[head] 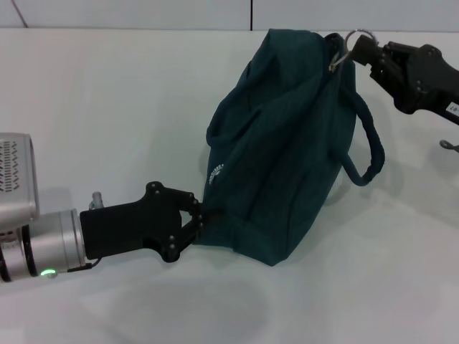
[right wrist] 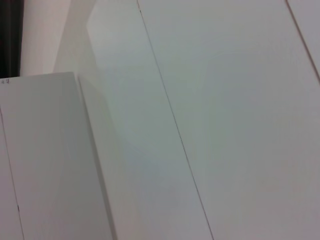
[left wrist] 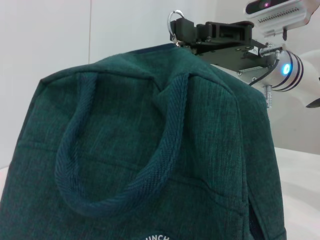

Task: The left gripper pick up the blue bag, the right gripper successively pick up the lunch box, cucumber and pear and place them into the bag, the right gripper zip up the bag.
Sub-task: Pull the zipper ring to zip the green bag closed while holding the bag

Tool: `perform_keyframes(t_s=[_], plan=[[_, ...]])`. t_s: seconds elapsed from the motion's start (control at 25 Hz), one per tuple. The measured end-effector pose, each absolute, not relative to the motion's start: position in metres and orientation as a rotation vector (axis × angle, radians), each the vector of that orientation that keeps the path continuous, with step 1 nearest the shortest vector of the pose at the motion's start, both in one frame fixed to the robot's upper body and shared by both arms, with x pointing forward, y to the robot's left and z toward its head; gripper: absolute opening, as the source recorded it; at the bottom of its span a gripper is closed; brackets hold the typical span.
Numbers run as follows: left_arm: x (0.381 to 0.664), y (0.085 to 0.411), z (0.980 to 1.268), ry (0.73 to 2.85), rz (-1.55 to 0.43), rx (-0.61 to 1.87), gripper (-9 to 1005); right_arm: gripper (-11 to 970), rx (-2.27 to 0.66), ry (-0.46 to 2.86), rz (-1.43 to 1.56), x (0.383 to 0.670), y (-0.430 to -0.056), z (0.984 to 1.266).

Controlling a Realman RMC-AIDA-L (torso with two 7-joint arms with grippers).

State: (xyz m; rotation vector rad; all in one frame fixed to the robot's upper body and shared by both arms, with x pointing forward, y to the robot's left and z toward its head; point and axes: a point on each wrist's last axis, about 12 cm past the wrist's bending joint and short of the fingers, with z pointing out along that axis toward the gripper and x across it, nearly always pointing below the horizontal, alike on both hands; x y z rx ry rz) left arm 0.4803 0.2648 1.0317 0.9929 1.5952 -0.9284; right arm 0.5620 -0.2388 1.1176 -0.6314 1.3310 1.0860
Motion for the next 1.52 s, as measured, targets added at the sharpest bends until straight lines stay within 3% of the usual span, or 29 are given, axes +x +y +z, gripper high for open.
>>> perform_keyframes(t_s=[0.56, 0.8, 1.24, 1.44, 1.52], plan=[[0.491, 0.266, 1.053, 1.556, -1.023, 0.784, 203, 8, -0.639, 1.356, 1.107, 0.557, -0.237, 1.111], [0.496, 0.255, 1.058, 1.516, -1.046, 0.776, 432, 8, -0.637, 1.358, 1.108, 0.556, -0.236, 1.109], [0.507, 0.245, 1.071, 1.425, -1.075, 0.728, 659, 8, -0.630, 1.356, 1.104, 0.555, -0.236, 1.108], [0.504, 0.239, 1.069, 1.407, -1.071, 0.787, 639, 8, -0.628, 1.348, 1.106, 0.555, -0.237, 1.109], [0.503, 0.238, 1.068, 1.403, -1.068, 0.799, 520, 8, -0.628, 1.346, 1.107, 0.555, -0.237, 1.109]])
